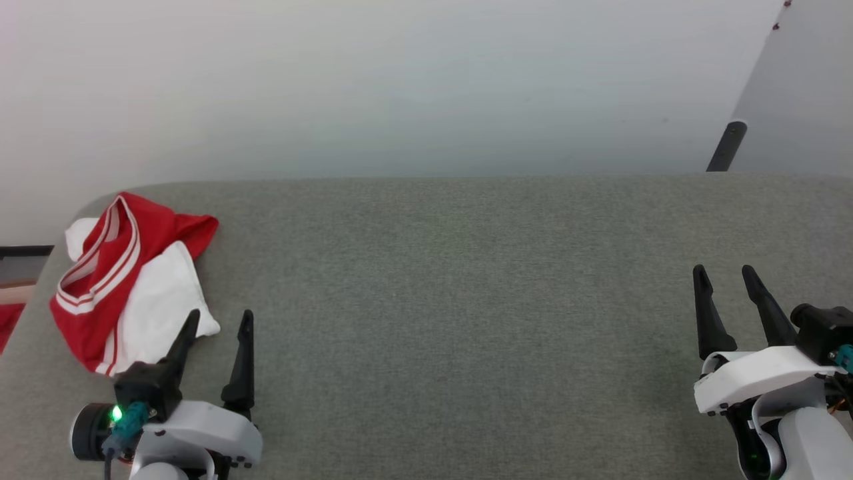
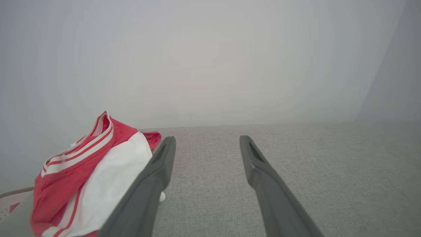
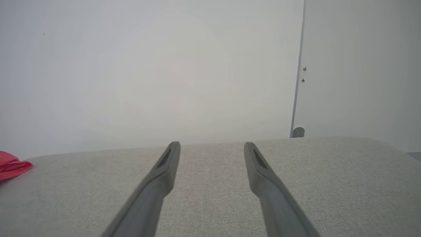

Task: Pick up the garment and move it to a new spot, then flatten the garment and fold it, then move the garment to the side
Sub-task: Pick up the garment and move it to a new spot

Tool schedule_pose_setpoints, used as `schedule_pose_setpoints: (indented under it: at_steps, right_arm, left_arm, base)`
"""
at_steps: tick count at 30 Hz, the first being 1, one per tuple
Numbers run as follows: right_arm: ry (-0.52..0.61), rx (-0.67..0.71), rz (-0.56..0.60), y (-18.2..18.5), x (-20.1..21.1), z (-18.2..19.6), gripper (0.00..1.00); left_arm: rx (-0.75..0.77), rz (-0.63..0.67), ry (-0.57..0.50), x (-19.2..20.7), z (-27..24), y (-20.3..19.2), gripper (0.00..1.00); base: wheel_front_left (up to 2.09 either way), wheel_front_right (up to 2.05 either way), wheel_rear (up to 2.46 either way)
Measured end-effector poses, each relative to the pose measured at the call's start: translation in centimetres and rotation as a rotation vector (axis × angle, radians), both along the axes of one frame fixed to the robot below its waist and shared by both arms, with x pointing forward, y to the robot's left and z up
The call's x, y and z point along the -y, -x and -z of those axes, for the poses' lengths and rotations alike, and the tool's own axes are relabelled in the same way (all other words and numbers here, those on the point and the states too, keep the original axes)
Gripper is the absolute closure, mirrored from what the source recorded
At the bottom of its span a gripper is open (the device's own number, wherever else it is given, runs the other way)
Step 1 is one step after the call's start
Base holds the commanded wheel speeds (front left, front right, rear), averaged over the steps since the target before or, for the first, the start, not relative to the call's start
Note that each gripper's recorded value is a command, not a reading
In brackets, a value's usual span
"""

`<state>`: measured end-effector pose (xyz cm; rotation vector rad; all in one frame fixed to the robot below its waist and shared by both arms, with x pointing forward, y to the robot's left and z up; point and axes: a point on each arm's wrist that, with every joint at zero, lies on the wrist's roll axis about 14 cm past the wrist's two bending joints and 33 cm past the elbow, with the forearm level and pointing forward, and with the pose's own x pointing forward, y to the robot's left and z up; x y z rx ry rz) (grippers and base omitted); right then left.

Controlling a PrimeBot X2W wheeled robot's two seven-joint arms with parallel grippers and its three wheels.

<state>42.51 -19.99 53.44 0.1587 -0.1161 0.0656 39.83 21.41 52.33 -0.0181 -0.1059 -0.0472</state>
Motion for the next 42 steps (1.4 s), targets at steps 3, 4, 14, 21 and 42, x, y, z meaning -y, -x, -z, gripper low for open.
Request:
schedule_pose_setpoints:
  at_steps: [3, 4, 14, 21, 42]
  right_arm:
    - [-0.009, -0.002, -0.006, -0.1, -0.3, 0.1, 0.0]
    - [-0.01, -0.006, -0.011, -0.1, -0.5, 0.3, 0.0]
    - [-0.023, -0.02, -0.139, -1.4, -5.2, 0.7, 0.0]
    - [-0.028, -0.027, -0.273, -2.6, -10.7, 0.8, 0.0]
    - [-0.018, -0.034, -0.842, -0.9, -32.2, -0.1, 0.0]
  left_arm:
    - [-0.002, -0.015, 0.009, -0.5, 0.0, 0.2, 0.0]
    - [-0.005, -0.021, 0.008, -0.7, 0.1, 0.3, 0.0]
    - [-0.033, -0.135, 0.009, -4.2, 1.0, 2.4, 0.0]
    - [-0.039, -0.269, 0.01, -8.2, 1.2, 5.7, 0.0]
    - [-0.03, -0.786, 0.085, -17.1, 2.2, 20.9, 0.0]
  base:
    - [0.0, 0.0, 0.0]
    - [0.0, 0.0, 0.0]
    - [0.0, 0.0, 0.0]
    - [0.0, 0.0, 0.0]
    - [0.0, 0.0, 0.0]
